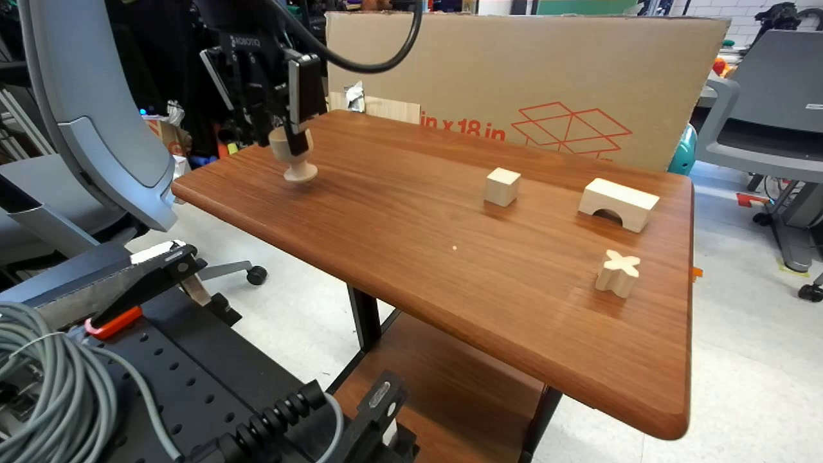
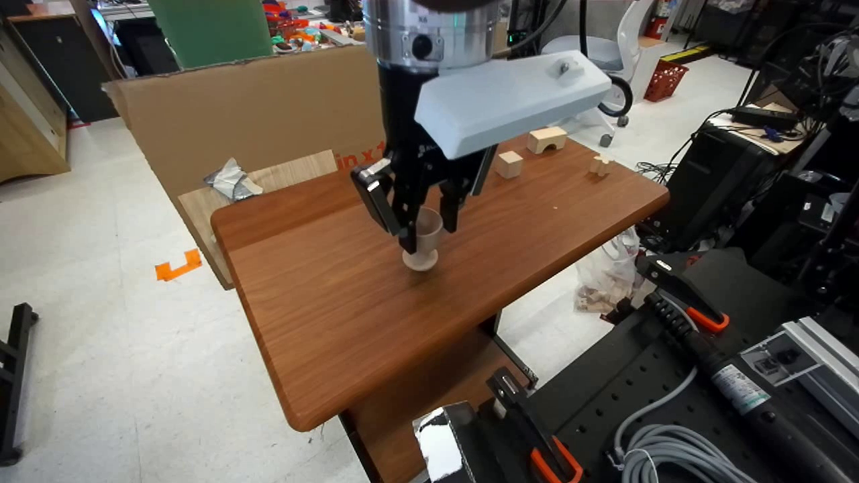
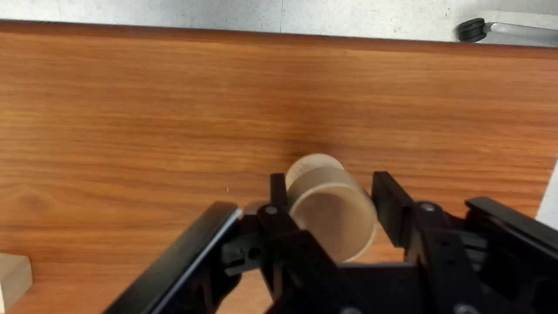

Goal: Move the wooden cup forward

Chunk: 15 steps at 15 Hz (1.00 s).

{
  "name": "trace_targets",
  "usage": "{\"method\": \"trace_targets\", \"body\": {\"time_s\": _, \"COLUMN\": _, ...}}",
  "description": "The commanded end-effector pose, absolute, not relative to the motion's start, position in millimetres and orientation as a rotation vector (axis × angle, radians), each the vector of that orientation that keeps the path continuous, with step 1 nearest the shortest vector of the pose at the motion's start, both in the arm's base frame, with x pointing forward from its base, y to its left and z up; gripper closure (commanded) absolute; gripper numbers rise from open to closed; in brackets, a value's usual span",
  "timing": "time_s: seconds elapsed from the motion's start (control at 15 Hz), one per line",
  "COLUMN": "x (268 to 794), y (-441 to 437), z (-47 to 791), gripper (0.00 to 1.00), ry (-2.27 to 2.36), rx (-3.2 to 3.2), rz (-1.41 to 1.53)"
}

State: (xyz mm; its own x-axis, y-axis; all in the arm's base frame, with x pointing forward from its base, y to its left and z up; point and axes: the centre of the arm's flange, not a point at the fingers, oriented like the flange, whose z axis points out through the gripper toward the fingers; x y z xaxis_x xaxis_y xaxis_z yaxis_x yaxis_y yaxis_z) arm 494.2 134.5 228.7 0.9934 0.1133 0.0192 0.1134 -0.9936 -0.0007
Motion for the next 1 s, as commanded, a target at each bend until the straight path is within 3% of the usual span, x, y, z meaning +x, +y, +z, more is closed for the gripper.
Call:
{"method": "trace_targets", "body": {"time_s": 0.0, "x": 516, "y": 154, "z": 265, "gripper": 0.73, "ry": -0.189, "rx": -3.109, "rz": -0.136}}
{"method": "trace_targets", "body": {"time_s": 0.47, "x": 580, "y": 156, "z": 288, "gripper": 0.73, "ry": -0.119, "rx": -3.095, "rz": -0.317}}
{"method": "trace_targets", "body": {"time_s": 0.93, "x": 600, "y": 141, "z": 252, "gripper": 0.73, "ry": -0.062, "rx": -3.1, "rz": -0.269}}
